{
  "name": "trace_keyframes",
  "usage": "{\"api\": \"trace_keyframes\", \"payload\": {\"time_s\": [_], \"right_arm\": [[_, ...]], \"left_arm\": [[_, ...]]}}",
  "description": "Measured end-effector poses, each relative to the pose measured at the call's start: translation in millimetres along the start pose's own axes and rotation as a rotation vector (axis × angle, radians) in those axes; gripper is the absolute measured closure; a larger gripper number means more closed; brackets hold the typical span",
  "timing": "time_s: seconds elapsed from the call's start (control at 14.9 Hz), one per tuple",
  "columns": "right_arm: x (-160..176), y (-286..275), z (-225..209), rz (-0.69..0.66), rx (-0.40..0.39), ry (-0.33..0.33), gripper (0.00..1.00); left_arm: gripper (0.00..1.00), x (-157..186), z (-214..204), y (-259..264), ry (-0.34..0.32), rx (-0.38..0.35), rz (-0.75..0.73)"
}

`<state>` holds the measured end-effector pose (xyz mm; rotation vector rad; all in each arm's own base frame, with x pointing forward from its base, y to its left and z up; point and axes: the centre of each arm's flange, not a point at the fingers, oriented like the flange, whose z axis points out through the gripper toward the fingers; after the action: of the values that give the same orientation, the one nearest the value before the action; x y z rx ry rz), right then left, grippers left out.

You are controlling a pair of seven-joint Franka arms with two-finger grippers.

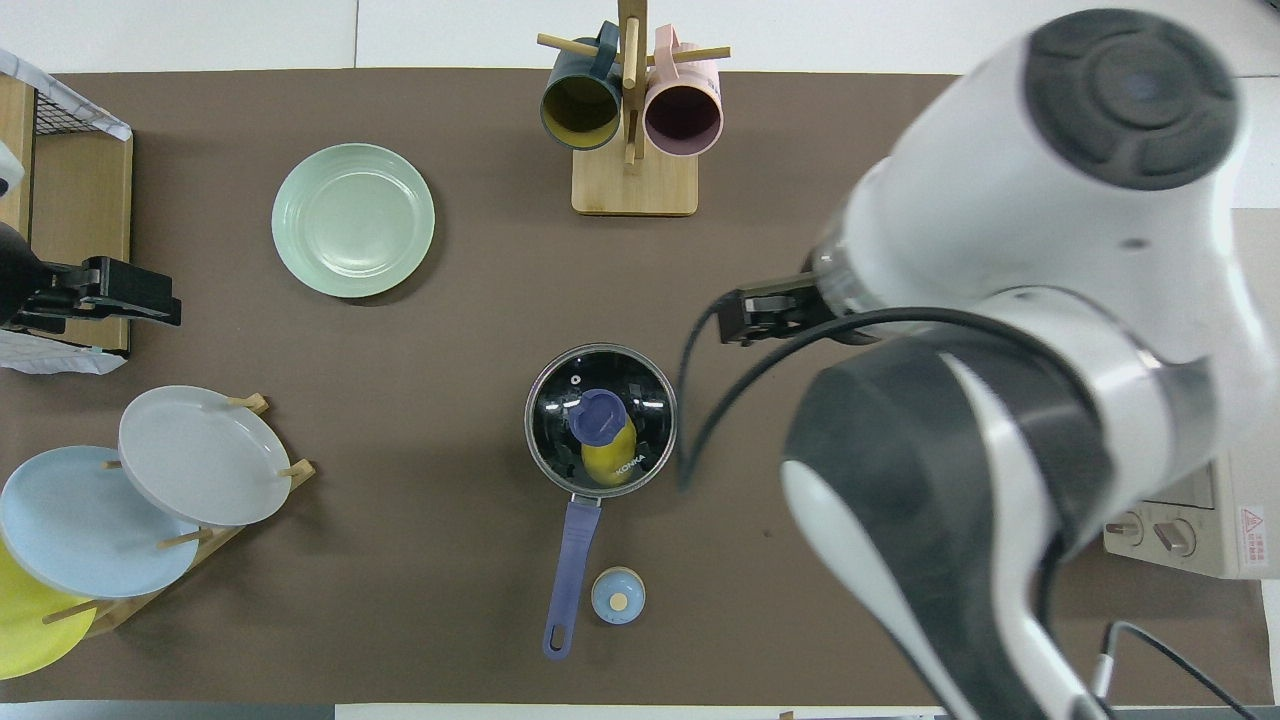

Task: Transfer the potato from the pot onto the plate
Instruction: 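Reach the right gripper over the saucepan and grasp the lid knob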

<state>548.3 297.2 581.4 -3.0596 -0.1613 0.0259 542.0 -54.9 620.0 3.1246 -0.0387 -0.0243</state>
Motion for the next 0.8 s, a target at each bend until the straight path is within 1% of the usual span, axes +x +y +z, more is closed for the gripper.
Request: {"api": "trace_keyframes", "payload": {"time_s": [0.2,0.34,0.4,0.54,0.67,0.8], "right_arm": [[-7,-87,59,0.012,0.024,0.028,0.00],[-20,-118,97,-0.005,0.022,0.034,0.00],[-25,-123,114,-0.017,0.018,0.041,0.00],[-36,-132,137,-0.057,-0.019,0.054,0.00],[-43,-137,145,-0.081,-0.037,0.061,0.00],[-43,-138,150,-0.085,-0.032,0.074,0.00]], "left_arm": [[0.00,0,0,0,0.000,0.000,0.000],[0.00,0,0,0,0.000,0.000,0.000],[0.00,0,0,0,0.000,0.000,0.000],[0.00,0,0,0,0.000,0.000,0.000],[0.00,0,0,0,0.000,0.000,0.000],[0.00,0,0,0,0.000,0.000,0.000]]}}
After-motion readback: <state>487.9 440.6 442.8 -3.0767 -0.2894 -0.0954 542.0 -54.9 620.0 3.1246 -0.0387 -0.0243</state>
